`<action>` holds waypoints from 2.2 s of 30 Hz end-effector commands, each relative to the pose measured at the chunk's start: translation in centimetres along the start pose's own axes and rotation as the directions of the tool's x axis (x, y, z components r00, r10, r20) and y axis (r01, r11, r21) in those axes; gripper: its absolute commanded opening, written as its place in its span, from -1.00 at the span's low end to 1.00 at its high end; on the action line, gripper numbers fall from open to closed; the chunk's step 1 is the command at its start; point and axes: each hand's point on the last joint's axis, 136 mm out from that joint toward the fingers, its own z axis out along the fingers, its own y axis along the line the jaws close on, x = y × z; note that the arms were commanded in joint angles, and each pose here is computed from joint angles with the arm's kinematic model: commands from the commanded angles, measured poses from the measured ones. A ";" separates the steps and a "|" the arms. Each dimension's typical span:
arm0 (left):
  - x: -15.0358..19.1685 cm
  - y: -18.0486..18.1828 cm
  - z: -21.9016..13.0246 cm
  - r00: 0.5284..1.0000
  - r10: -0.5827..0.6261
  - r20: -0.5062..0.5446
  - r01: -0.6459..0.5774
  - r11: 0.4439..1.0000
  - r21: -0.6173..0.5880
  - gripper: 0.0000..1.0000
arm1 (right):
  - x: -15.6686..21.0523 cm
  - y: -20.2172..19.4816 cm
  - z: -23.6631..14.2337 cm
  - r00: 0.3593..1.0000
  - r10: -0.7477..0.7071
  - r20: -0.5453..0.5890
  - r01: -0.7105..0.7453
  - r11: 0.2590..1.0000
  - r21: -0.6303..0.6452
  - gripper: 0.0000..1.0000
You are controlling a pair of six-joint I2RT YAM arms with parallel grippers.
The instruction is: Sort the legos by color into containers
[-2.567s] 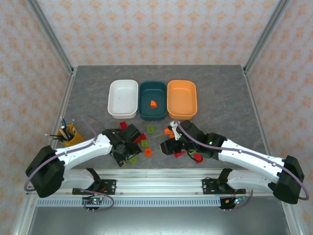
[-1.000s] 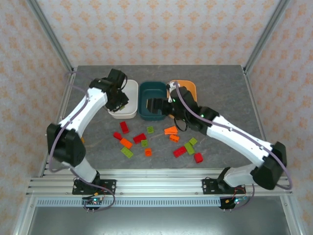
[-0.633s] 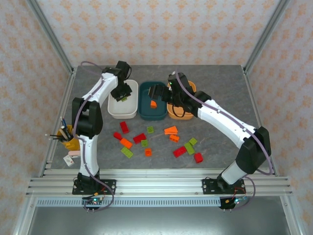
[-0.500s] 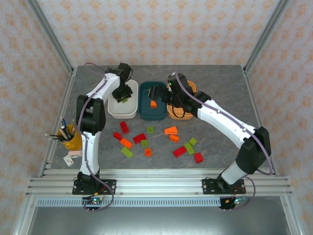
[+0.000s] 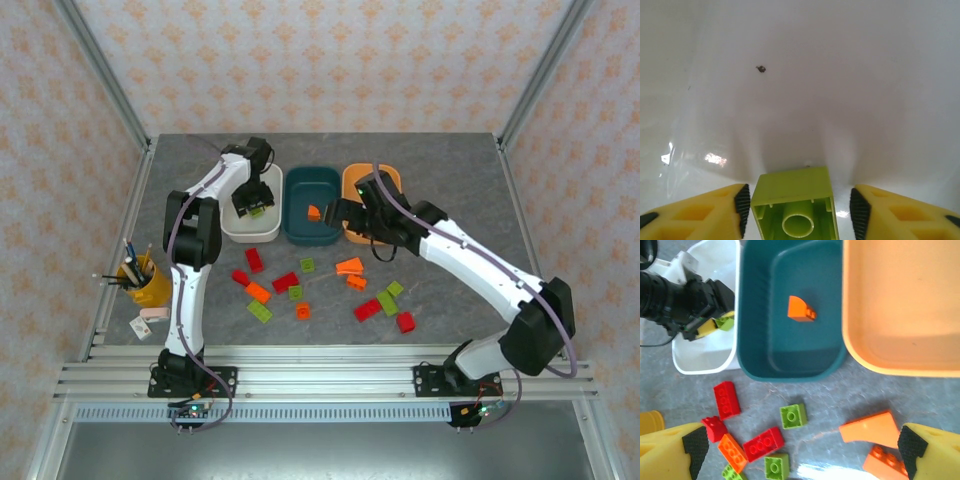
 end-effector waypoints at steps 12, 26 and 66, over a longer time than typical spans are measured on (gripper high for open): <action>0.6 -0.4 -20.5 0.951 0.017 0.310 -0.103 0.959 0.264 0.65 | 7.9 -10.6 -8.0 0.960 0.050 -0.275 0.070 0.911 0.407 0.82; 25.2 1.0 -18.9 0.887 0.356 0.294 -0.459 0.750 0.477 0.75 | 19.3 -17.2 -4.4 0.829 0.197 -0.523 0.123 0.849 0.514 0.64; 26.7 -2.3 -23.4 0.906 0.268 0.327 -0.420 0.657 0.626 0.73 | 6.3 -13.1 -3.7 0.969 0.091 -0.228 0.034 0.870 0.492 -0.47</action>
